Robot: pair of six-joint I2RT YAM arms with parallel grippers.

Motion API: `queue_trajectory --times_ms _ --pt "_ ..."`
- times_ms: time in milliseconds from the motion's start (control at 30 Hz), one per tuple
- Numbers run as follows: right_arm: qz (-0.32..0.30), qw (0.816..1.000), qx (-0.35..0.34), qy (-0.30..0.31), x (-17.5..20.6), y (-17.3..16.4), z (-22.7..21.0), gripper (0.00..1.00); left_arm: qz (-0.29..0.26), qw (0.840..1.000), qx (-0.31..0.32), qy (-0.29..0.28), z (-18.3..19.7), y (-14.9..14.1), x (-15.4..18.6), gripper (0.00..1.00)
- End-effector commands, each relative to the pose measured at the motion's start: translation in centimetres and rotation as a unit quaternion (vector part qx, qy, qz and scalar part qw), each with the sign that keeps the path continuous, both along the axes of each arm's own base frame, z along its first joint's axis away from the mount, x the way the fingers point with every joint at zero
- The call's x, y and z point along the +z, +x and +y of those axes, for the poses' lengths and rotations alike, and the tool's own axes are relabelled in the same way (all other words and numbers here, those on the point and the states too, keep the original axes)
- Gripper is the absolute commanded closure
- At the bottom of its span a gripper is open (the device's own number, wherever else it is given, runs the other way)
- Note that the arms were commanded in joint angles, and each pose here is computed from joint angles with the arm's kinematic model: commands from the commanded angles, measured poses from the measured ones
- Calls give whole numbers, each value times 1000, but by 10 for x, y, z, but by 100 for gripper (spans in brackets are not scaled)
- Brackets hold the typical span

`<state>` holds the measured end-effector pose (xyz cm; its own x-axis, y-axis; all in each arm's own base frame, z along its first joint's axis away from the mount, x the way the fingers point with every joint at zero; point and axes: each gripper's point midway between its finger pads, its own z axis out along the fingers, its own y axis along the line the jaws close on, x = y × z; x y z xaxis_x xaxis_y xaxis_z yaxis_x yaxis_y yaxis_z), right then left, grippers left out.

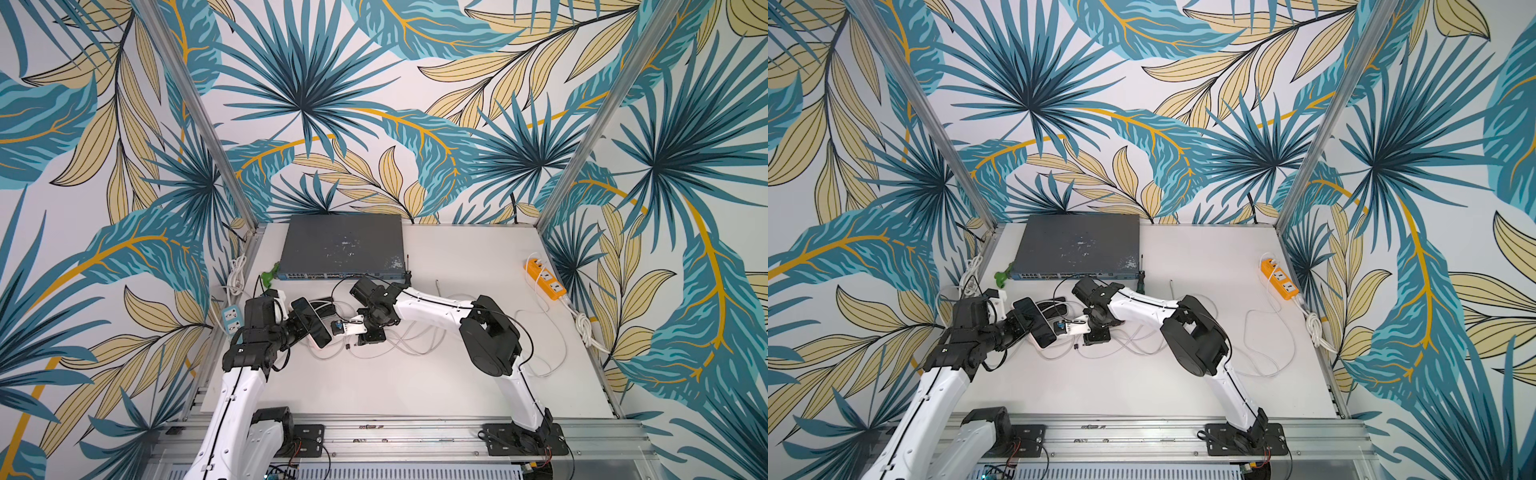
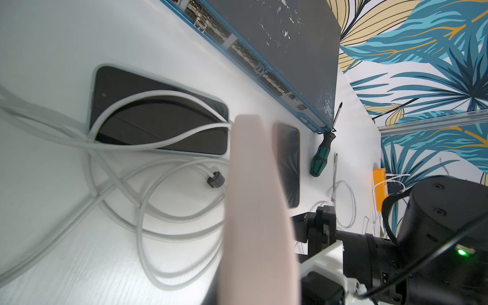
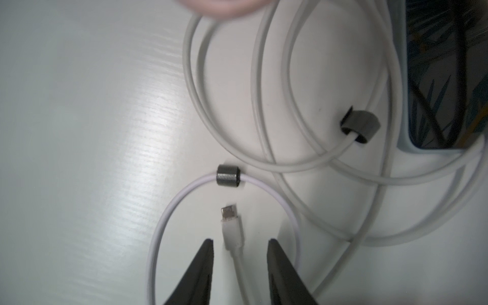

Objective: Plug the charging cable into the phone
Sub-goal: Pick up the charging cable from the center of the board.

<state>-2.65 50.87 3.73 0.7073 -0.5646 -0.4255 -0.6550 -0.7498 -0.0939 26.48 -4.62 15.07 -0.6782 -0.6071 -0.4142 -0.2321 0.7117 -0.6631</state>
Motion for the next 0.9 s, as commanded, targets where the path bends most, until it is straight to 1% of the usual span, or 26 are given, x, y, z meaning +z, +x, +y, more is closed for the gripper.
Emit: queue_trajectory --times_ms 0,200,867 --pt "3 1000 17 -21 -14 -9 -5 64 -31 999 -10 1 -1 8 9 100" --pt "6 999 21 -35 -22 -14 -10 66 -29 1000 -9 -1 -1 7 6 100" --pt "-5 999 1 -49 -35 -5 -25 69 -26 1000 -8 -1 -1 5 0 100"
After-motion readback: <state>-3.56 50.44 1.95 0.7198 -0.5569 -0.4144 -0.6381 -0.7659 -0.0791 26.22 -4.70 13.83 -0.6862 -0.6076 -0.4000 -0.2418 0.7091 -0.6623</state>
